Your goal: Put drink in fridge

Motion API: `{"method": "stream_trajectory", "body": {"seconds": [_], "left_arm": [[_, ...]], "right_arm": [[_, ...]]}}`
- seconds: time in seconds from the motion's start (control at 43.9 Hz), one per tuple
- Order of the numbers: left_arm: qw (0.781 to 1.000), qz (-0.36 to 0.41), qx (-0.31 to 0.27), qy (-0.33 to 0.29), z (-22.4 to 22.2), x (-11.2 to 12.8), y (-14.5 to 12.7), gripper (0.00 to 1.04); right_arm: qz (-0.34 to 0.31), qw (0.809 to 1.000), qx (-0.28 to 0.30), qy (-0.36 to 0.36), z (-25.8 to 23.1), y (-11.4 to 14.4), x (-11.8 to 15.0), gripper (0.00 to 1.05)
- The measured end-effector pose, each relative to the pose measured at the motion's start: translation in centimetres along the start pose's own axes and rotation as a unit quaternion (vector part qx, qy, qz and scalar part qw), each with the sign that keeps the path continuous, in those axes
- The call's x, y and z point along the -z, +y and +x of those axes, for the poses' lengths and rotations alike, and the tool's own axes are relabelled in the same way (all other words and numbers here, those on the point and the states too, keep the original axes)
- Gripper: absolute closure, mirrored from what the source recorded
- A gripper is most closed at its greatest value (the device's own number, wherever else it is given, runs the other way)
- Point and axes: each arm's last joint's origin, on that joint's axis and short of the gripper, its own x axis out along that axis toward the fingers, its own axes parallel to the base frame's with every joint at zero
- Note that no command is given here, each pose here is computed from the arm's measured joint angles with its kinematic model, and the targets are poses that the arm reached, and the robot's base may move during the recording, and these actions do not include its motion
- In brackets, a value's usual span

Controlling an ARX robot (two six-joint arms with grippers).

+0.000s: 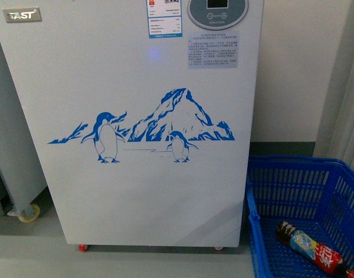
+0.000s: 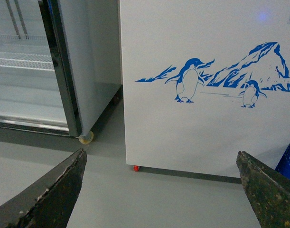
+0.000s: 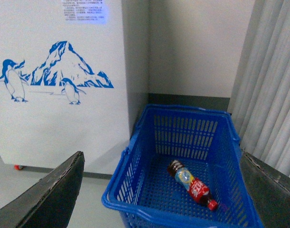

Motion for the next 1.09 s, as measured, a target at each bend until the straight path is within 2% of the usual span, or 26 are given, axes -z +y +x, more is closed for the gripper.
{"method": "stream_trajectory", "body": {"seconds": [0.957, 1.003, 1.094], "left_arm": [[1.000, 0.000, 0.000, 0.000, 0.00, 0.00, 0.00, 0.08], [1.000, 0.000, 0.001, 0.000, 0.00, 0.00, 0.00, 0.08], [1.000, 0.000, 0.000, 0.000, 0.00, 0.00, 0.00, 0.08]], "right_arm": [[0.000, 1.000, 0.001, 0.001, 0.01, 0.00, 0.01, 0.07], [0.005, 1.000, 0.008, 0.015, 0.06, -0.01, 0.14, 0.07], [0.020, 0.990, 0.049, 0.132, 0.45, -0.33, 0.13, 0.07]]}}
